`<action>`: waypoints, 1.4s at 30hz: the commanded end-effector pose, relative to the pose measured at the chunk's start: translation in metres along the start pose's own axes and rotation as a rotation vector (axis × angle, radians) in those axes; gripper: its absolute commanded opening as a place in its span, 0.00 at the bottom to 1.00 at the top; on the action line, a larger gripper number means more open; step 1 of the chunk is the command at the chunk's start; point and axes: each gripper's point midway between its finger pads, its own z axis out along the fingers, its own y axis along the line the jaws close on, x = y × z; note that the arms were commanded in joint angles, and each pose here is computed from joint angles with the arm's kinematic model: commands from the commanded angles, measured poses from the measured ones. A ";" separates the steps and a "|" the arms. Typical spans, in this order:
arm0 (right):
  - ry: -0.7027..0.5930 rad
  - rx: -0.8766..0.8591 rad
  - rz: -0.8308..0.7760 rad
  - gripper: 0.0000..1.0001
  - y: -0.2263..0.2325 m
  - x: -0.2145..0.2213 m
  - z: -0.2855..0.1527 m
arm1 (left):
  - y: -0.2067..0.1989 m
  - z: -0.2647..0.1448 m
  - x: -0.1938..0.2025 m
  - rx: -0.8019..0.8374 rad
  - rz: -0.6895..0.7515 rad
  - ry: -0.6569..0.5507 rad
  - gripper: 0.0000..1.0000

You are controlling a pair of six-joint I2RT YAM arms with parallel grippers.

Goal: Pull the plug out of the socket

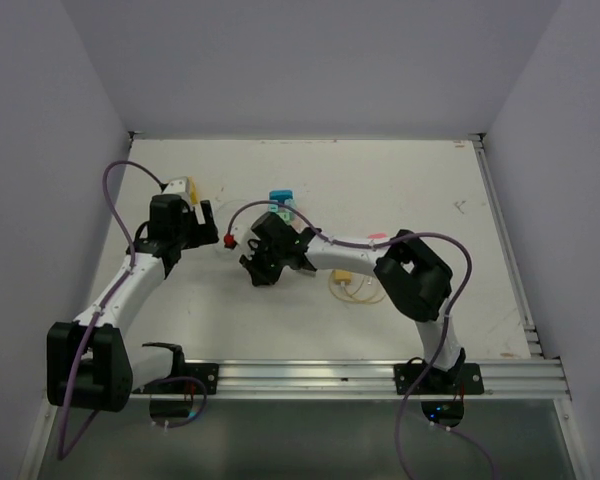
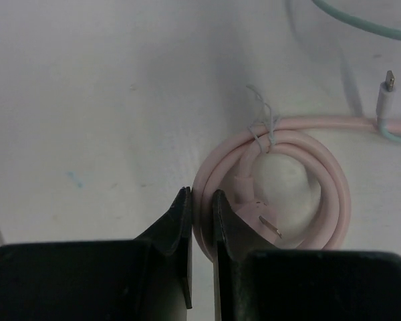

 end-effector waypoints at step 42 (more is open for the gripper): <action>-0.230 0.370 0.301 0.64 -0.003 -0.042 -0.183 | -0.110 -0.027 0.047 0.353 -0.079 0.117 0.85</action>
